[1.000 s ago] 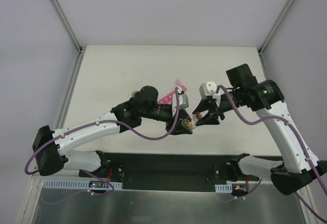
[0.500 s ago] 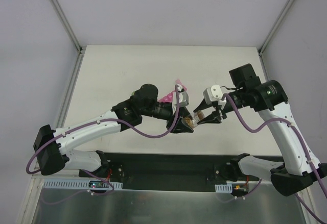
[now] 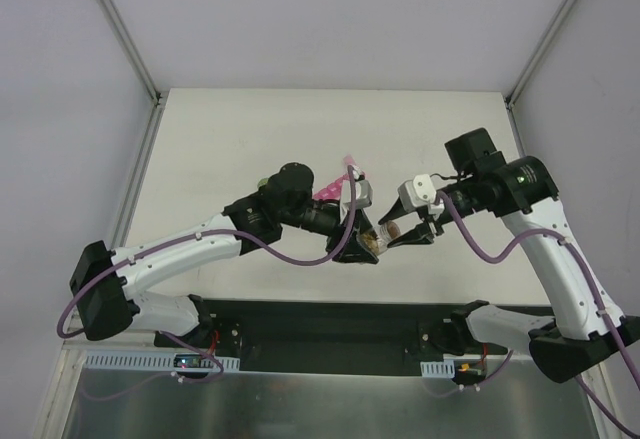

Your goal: Sort the pills into containers

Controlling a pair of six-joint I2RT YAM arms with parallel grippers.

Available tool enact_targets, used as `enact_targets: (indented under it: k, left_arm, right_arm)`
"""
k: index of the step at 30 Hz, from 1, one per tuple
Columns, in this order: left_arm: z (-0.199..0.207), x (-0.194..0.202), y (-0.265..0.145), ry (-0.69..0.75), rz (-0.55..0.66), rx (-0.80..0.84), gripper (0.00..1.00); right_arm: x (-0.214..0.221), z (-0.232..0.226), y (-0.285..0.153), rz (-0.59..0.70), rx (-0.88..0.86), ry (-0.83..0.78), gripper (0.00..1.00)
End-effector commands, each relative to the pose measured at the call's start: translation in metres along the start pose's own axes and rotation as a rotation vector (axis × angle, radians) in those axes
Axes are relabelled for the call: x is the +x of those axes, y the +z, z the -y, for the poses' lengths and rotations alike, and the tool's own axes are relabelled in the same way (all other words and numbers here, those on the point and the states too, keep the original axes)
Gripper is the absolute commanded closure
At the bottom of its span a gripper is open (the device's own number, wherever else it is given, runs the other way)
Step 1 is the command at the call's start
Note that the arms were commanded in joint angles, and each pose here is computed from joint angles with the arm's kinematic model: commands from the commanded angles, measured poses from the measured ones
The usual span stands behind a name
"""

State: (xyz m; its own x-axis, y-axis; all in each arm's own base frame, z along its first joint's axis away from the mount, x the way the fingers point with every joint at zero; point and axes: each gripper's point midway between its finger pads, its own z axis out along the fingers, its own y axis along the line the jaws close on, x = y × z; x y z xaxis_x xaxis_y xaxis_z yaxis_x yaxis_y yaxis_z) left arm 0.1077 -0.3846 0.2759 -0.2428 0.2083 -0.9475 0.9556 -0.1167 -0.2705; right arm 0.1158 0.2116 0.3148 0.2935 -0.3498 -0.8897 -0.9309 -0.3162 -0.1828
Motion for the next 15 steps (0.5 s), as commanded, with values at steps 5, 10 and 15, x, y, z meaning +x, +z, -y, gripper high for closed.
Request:
enact_targets:
  k: [5, 10, 15]
  left_arm:
    - [0.03, -0.017, 0.003, -0.082, -0.009, 0.218, 1.0]
    - [0.026, -0.011, -0.007, -0.113, -0.016, 0.231, 1.0]
    - [0.029, -0.012, -0.017, -0.116, -0.01, 0.251, 1.0]
  right_arm:
    - [0.001, -0.003, 0.006, -0.006, -0.064, -0.151, 0.67]
    - [0.0, -0.005, -0.007, -0.082, -0.049, -0.249, 0.68]
    - [-0.002, -0.012, -0.009, -0.083, -0.039, -0.271, 0.68]
